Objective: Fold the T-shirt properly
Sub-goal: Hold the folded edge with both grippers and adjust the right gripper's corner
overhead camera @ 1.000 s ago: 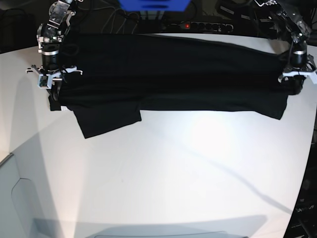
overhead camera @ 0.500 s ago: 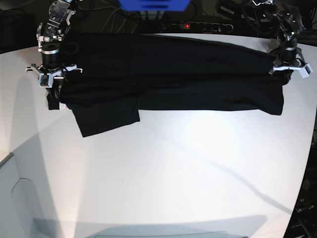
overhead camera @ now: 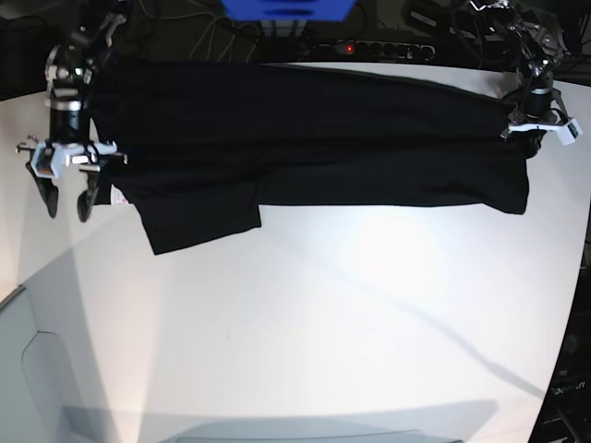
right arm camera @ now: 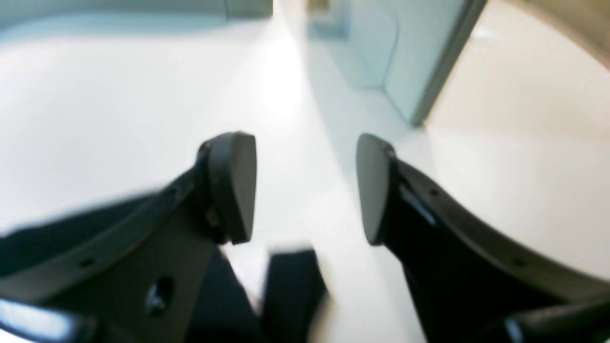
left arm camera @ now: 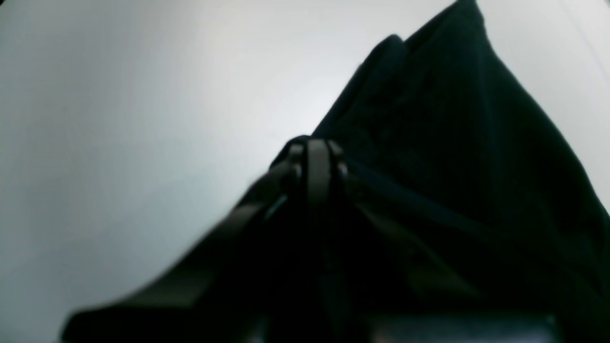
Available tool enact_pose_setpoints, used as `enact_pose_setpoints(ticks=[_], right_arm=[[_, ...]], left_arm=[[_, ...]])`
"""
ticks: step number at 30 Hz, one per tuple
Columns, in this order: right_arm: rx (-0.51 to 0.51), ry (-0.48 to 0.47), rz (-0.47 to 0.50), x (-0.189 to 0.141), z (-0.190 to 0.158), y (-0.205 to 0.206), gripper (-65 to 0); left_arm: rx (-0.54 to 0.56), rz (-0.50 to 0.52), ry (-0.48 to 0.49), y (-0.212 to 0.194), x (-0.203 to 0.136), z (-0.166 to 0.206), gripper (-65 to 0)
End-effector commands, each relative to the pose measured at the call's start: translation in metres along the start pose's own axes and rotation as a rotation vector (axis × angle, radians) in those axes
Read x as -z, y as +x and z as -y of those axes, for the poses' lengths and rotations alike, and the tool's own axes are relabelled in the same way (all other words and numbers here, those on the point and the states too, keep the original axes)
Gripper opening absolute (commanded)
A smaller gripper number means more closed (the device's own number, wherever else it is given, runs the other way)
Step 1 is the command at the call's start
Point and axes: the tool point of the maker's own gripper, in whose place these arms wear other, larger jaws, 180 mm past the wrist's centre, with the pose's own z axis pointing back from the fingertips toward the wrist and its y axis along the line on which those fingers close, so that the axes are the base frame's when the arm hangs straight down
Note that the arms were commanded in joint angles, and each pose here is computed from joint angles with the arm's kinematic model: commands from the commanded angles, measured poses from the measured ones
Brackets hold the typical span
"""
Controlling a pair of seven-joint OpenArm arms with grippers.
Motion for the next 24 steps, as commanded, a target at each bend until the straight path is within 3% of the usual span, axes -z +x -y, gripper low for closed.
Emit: enact_pose_setpoints(ticks=[1, 10, 19, 24], right_arm=[[-0.004, 0.03, 0.043, 0.011, -0.007, 0.017, -31.3], [-0.054, 0.217, -0.37, 0.092, -0.06, -0.034, -31.3], [0.022, 0.24, -0.54, 0.115, -0.064, -0.09, -31.3], [0.041, 0.246, -0.572, 0.117, -0.067, -0.101, -31.9]], left_arm=[[0.014, 0.046, -0.002, 0.016, -0.001, -0.001, -65.0], [0.016, 0.04, -0.001, 0.015, -0.001, -0.002, -65.0], [0.016, 0.044, -0.001, 0.016, -0.001, -0.001, -65.0], [0.016, 0.046, -0.001, 0.016, -0.001, -0.001, -65.0]])
